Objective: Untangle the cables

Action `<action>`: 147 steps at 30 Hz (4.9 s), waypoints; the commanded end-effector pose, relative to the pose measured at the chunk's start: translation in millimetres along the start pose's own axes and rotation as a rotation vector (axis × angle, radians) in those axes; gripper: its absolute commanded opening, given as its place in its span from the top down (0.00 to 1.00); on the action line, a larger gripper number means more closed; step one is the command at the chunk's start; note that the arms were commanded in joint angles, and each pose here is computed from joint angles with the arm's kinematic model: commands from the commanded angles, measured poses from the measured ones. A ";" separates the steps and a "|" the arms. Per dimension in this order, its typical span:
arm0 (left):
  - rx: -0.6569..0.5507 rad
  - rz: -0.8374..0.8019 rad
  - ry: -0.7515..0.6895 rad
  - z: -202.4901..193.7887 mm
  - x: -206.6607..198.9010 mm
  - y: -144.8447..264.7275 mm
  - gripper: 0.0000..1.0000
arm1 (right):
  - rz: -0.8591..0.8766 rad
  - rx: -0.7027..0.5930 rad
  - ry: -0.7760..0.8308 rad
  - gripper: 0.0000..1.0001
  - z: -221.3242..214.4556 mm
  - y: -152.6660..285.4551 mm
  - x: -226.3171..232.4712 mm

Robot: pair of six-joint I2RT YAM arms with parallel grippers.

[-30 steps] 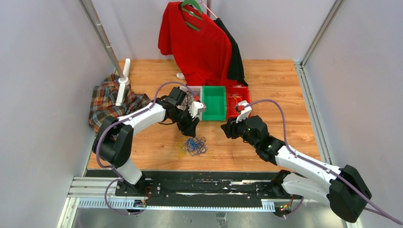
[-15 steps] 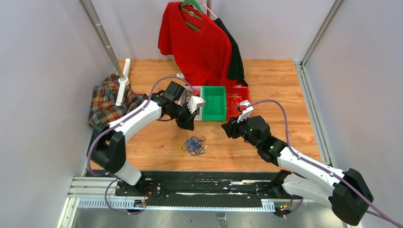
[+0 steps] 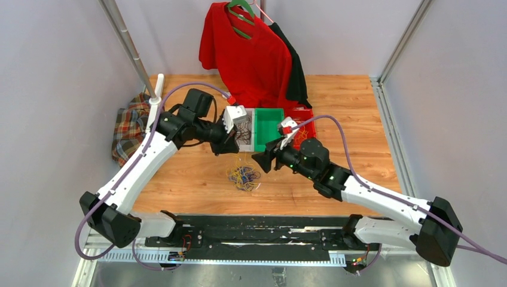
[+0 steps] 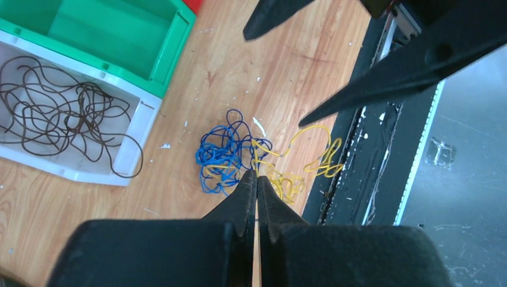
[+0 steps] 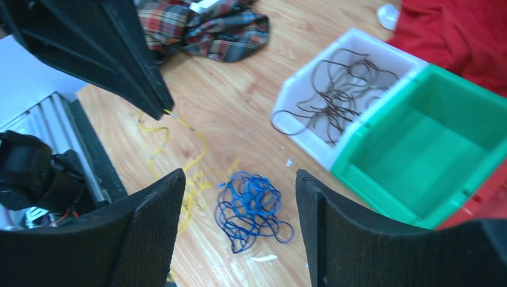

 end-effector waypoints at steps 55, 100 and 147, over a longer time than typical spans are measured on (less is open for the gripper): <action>-0.292 0.051 -0.310 91.4 -83.4 131.7 1.00 | 0.146 -0.220 -0.161 0.23 79.2 -0.6 15.8; -0.276 -0.014 -0.456 83.1 -87.1 122.8 1.00 | 0.759 -0.356 -0.228 0.23 140.4 -6.0 136.5; -0.645 0.004 -0.360 146.2 -104.8 148.7 1.00 | 0.346 -0.201 -0.188 0.54 57.6 -59.1 92.9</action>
Point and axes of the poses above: each gripper's point midway between its finger pads, its own y axis back along the fingers, its own x axis along the line the jaws close on, z = x × y, the point moved 1 cm from there along y, back along the fingers, and after that the axes turned 9 degrees about y, right-handed, at the moved point
